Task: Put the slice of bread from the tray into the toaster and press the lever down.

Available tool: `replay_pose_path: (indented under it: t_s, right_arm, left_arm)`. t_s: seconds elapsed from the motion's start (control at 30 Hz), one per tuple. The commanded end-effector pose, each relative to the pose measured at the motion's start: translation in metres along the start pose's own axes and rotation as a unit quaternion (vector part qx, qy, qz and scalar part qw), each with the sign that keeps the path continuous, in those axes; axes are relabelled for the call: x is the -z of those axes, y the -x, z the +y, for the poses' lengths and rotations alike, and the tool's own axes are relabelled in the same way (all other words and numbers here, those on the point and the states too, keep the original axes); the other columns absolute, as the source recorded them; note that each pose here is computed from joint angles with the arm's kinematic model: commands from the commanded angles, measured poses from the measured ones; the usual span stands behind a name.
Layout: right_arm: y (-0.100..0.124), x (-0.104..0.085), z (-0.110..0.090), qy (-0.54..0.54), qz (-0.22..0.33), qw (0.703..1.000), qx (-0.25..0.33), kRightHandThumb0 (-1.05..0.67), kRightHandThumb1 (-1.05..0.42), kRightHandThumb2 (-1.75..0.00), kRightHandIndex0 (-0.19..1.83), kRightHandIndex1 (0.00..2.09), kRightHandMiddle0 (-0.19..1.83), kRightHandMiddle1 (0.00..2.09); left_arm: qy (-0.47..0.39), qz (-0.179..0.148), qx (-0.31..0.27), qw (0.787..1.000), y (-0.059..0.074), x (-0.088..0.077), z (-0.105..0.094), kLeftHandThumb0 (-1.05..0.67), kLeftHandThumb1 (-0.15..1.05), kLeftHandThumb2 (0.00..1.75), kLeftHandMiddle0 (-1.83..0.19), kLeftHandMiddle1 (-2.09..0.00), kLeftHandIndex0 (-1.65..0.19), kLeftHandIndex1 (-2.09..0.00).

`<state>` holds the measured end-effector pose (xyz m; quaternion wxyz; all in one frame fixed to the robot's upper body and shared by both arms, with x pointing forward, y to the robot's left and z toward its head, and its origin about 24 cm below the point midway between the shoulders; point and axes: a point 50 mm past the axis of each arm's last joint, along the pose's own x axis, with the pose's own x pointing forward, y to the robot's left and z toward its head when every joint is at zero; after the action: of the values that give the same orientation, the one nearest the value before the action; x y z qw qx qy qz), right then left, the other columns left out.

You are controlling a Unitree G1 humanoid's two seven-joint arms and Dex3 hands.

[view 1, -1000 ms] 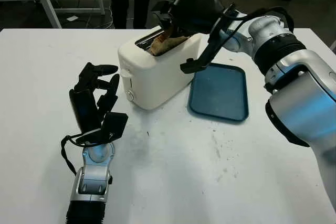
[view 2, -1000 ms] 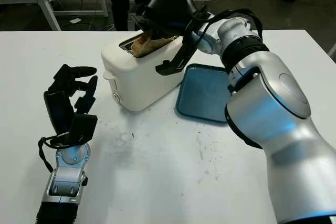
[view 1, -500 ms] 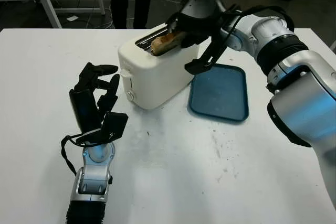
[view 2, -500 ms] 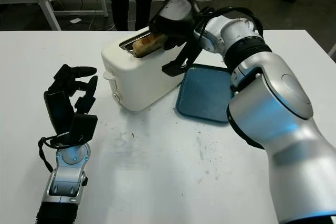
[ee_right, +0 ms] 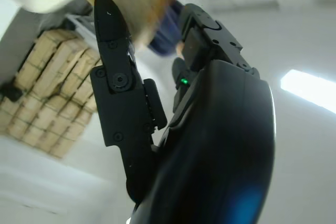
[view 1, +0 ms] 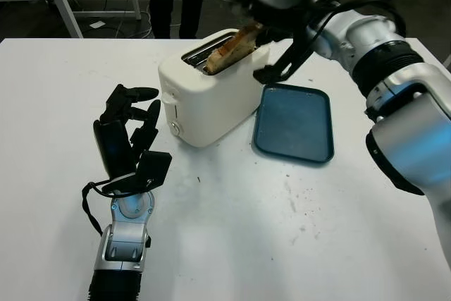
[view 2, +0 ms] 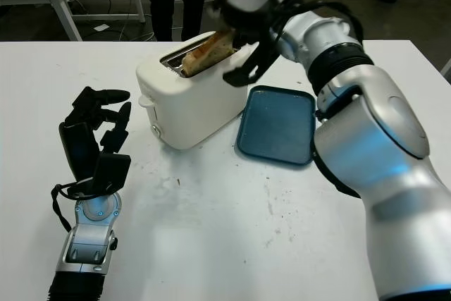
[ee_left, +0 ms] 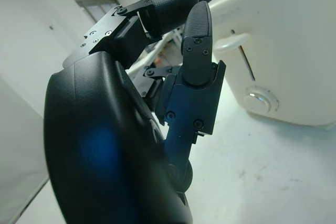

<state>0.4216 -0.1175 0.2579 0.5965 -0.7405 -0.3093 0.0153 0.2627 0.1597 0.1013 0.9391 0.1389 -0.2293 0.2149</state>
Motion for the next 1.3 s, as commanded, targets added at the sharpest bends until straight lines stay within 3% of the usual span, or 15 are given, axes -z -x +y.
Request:
replay_pose_path:
  t_s: [0.0, 0.13, 0.2, 0.3, 0.47, 0.67, 0.93, 1.13, 1.27]
  right_arm:
    - [0.012, 0.008, 0.015, -0.034, 0.033, 0.999, 0.011, -0.53, -0.92, -0.15, 0.00, 0.32, 0.24, 0.01]
    - [0.027, 0.007, 0.036, -0.068, 0.039, 0.997, 0.004, -0.46, -0.92, -0.14, 0.06, 0.50, 0.34, 0.06]
    - [0.033, 0.007, 0.045, -0.076, 0.043, 0.996, -0.006, -0.43, -0.92, -0.12, 0.18, 0.48, 0.42, 0.07]
    - [0.036, 0.008, 0.052, -0.105, 0.067, 0.992, -0.026, -0.41, -0.92, -0.08, 0.19, 0.42, 0.43, 0.04]
    - [0.035, 0.010, 0.054, -0.139, 0.090, 0.985, -0.054, -0.41, -0.92, -0.07, 0.16, 0.41, 0.41, 0.02]
    - [0.032, 0.005, 0.053, -0.184, 0.082, 0.977, -0.070, -0.39, -0.92, -0.04, 0.19, 0.42, 0.43, 0.03]
    - [0.032, -0.002, 0.047, -0.262, 0.055, 0.963, -0.027, -0.31, -0.89, 0.00, 0.37, 0.46, 0.57, 0.08]
    - [0.025, 0.002, 0.038, -0.447, 0.065, 0.890, -0.061, -0.28, -0.87, 0.00, 0.41, 0.49, 0.58, 0.07]
    - [0.028, 0.013, 0.034, -0.514, 0.077, 0.854, -0.037, -0.42, -0.82, 0.00, 0.33, 0.48, 0.54, 0.04]
  left_arm:
    - [0.002, -0.005, 0.004, 1.000, 0.001, 0.001, 0.000, -0.50, 0.92, 0.20, -0.74, -1.43, -0.67, -1.04]
    - [0.001, -0.007, 0.005, 1.000, 0.001, -0.001, -0.001, -0.49, 0.92, 0.21, -0.72, -1.41, -0.66, -1.04]
    - [0.001, -0.007, 0.004, 1.000, 0.000, -0.001, -0.001, -0.48, 0.92, 0.20, -0.73, -1.41, -0.66, -1.04]
    - [0.001, -0.007, 0.008, 1.000, -0.001, 0.000, 0.000, -0.49, 0.92, 0.20, -0.74, -1.41, -0.67, -1.04]
    - [-0.001, -0.007, 0.008, 1.000, -0.001, 0.000, 0.000, -0.50, 0.92, 0.20, -0.74, -1.41, -0.66, -1.04]
    - [0.001, -0.006, 0.006, 1.000, -0.001, 0.000, 0.000, -0.49, 0.92, 0.19, -0.75, -1.42, -0.67, -1.04]
    - [0.001, -0.005, 0.008, 1.000, 0.000, 0.001, -0.001, -0.50, 0.92, 0.19, -0.74, -1.42, -0.67, -1.05]
    - [-0.002, -0.008, 0.008, 1.000, 0.000, 0.001, -0.001, -0.49, 0.92, 0.20, -0.74, -1.42, -0.66, -1.05]
    - [-0.002, -0.007, 0.005, 1.000, 0.000, 0.001, -0.001, -0.49, 0.92, 0.20, -0.74, -1.43, -0.67, -1.05]
